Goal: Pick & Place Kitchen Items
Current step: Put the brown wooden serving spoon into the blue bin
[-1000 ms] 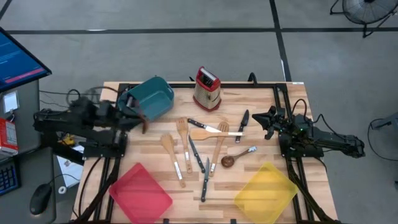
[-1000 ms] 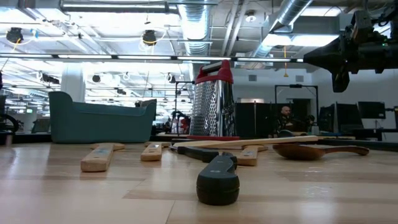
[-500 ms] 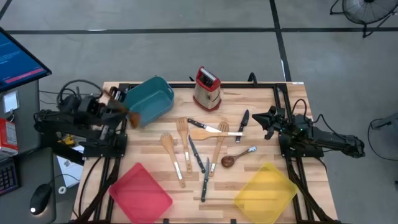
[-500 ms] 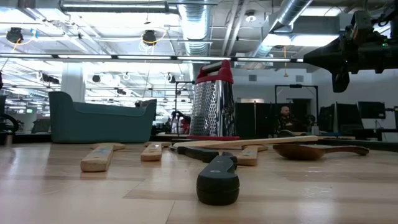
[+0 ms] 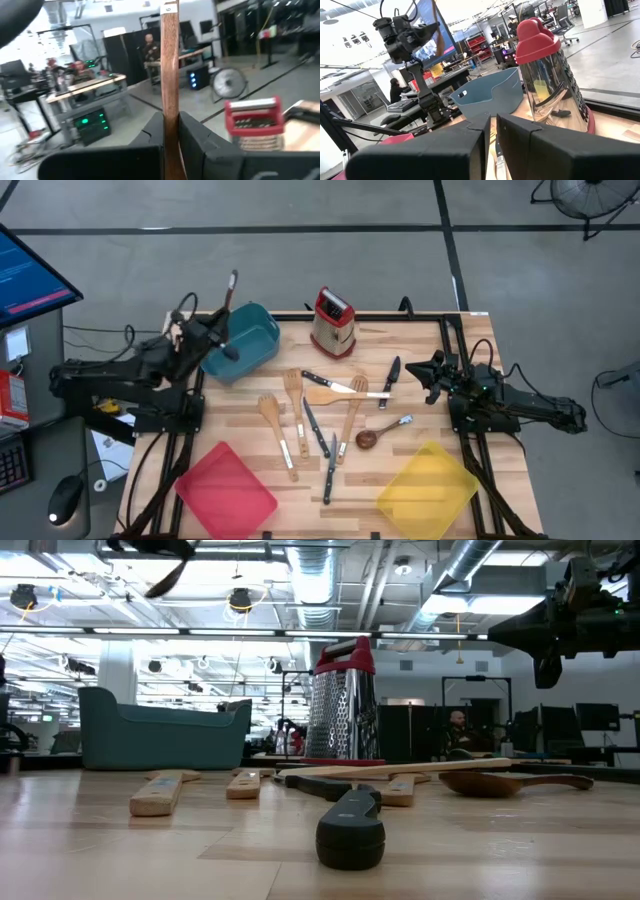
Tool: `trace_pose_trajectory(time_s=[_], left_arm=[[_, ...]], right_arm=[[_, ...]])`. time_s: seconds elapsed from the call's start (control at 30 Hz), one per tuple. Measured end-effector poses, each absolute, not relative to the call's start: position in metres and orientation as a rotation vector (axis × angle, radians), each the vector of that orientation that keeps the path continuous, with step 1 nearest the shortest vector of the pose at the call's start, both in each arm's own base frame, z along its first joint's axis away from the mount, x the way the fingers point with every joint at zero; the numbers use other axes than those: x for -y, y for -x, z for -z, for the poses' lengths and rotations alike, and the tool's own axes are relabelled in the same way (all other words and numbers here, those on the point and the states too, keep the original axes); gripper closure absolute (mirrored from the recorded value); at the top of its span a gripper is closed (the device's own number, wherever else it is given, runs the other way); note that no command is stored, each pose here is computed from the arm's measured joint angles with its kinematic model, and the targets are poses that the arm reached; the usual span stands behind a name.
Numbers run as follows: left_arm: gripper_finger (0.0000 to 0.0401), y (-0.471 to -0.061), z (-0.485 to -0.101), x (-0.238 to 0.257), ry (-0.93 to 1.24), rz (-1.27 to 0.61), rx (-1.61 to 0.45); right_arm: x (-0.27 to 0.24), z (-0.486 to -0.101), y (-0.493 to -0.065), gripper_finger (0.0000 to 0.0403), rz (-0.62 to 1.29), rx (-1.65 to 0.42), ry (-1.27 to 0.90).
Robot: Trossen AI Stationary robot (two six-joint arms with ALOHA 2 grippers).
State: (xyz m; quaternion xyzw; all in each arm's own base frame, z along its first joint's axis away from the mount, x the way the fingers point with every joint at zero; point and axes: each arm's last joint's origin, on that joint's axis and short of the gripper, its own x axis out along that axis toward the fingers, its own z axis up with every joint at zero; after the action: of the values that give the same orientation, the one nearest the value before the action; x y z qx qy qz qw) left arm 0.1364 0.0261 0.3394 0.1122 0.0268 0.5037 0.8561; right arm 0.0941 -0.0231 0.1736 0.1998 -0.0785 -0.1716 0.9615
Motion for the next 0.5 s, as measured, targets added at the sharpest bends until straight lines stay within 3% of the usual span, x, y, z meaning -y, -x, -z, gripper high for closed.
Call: trace_pose_trajectory(time_s=[0.2, 0.5], left_arm=[[0.0388, -0.156, -0.318, -0.053, -0.227, -1.050, -0.183], [0.0388, -0.145, -0.272, -0.112, 0.121, -0.955, -0.474]], right_arm=[[0.023, -0.174, -0.094, 0.0359, 0.348, 0.159, -0.405], [0.023, -0.174, -0.094, 0.0359, 0.348, 0.159, -0.405]])
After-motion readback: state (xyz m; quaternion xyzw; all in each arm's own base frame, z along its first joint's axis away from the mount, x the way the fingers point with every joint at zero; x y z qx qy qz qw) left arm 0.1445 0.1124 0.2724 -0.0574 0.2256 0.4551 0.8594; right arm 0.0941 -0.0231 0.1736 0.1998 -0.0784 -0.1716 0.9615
